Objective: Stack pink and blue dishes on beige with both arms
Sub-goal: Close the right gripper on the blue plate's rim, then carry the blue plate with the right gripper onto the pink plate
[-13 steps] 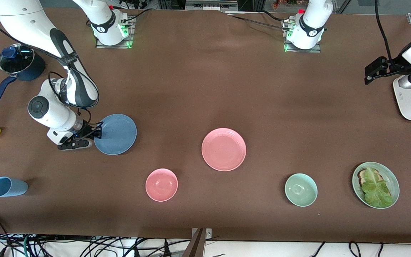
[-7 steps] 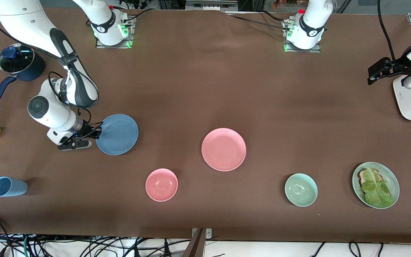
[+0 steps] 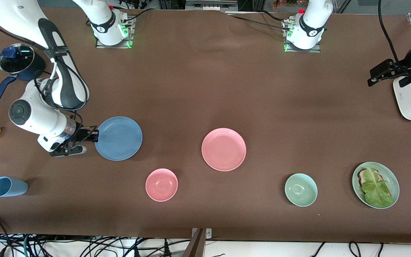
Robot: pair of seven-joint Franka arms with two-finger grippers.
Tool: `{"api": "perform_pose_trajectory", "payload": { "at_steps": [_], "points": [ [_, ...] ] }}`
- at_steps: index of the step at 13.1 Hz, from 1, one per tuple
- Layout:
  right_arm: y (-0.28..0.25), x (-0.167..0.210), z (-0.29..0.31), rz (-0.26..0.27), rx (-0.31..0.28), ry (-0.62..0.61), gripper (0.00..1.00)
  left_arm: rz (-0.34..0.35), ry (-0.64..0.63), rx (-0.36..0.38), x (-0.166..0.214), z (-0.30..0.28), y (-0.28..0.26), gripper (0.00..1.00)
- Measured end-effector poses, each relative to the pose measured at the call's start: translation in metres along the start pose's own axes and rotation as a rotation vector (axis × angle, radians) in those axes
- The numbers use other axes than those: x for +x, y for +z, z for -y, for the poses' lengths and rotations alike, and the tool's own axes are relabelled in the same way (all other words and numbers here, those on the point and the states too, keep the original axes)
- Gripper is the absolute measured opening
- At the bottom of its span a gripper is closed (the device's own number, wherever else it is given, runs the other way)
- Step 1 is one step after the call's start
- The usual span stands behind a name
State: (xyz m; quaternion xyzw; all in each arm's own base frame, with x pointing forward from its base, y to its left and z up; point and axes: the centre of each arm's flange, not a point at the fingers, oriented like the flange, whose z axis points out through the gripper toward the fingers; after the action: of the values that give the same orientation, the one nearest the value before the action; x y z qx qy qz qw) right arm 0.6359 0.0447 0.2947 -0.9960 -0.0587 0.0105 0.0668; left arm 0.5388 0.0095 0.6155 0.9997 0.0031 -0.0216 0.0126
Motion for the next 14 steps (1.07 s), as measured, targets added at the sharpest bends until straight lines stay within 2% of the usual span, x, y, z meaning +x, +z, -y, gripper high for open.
{"api": "perform_pose_trajectory", "payload": {
  "at_steps": [4,6,9,14],
  "points": [
    [-0.039,0.011,0.048,-0.03,0.035,-0.036,0.04,0.006,0.001,0.0,0.002,-0.001,0.004,1.0],
    [-0.045,0.015,0.106,-0.037,0.046,-0.01,0.04,0.006,0.002,0.0,0.002,-0.001,0.004,1.0],
    [-0.039,0.004,0.208,-0.028,0.046,0.066,0.04,0.005,0.003,0.001,0.003,-0.002,0.004,1.0],
    [0.0,-0.002,0.328,-0.029,0.015,0.172,0.04,-0.012,-0.003,0.001,0.006,0.001,0.0,1.0]
  ]
}}
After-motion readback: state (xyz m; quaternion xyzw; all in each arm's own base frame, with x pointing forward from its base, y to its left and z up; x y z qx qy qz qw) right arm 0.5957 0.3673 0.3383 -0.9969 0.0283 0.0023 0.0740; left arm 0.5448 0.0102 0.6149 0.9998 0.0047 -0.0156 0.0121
